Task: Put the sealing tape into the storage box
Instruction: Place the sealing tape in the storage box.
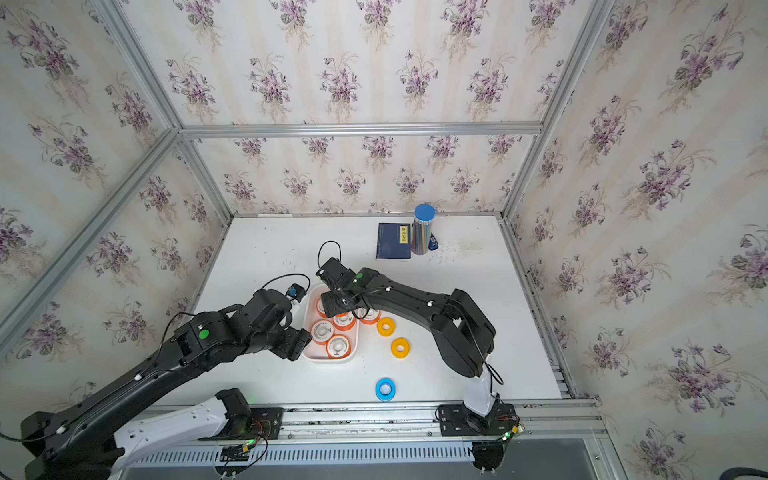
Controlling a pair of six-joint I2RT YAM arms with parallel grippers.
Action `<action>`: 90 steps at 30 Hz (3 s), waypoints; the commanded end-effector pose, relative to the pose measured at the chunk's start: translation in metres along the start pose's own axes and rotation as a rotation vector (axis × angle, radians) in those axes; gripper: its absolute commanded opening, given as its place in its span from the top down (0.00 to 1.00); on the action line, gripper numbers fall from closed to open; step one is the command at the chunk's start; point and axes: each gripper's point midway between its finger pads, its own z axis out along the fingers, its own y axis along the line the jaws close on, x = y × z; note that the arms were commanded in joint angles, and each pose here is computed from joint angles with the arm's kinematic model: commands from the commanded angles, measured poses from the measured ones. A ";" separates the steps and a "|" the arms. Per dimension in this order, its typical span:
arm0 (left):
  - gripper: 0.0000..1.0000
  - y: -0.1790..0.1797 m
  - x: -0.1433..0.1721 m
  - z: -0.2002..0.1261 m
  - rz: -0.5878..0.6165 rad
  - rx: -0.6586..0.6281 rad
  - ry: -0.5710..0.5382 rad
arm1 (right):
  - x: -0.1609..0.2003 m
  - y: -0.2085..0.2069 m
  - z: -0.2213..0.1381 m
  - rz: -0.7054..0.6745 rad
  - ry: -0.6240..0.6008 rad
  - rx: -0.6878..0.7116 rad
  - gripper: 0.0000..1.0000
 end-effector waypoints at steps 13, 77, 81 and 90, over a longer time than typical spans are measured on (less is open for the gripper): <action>0.14 0.002 -0.001 0.000 0.000 -0.011 -0.011 | -0.014 0.013 0.053 -0.055 0.073 0.032 0.39; 0.13 0.003 0.001 0.004 0.000 -0.020 0.003 | -0.027 0.020 0.055 -0.100 0.062 0.051 0.20; 0.13 0.003 0.001 0.004 -0.002 -0.021 0.003 | -0.025 0.018 0.059 -0.100 0.069 0.056 0.20; 0.13 0.003 0.001 0.004 -0.002 -0.022 0.007 | -0.019 0.012 0.069 -0.101 0.086 0.084 0.21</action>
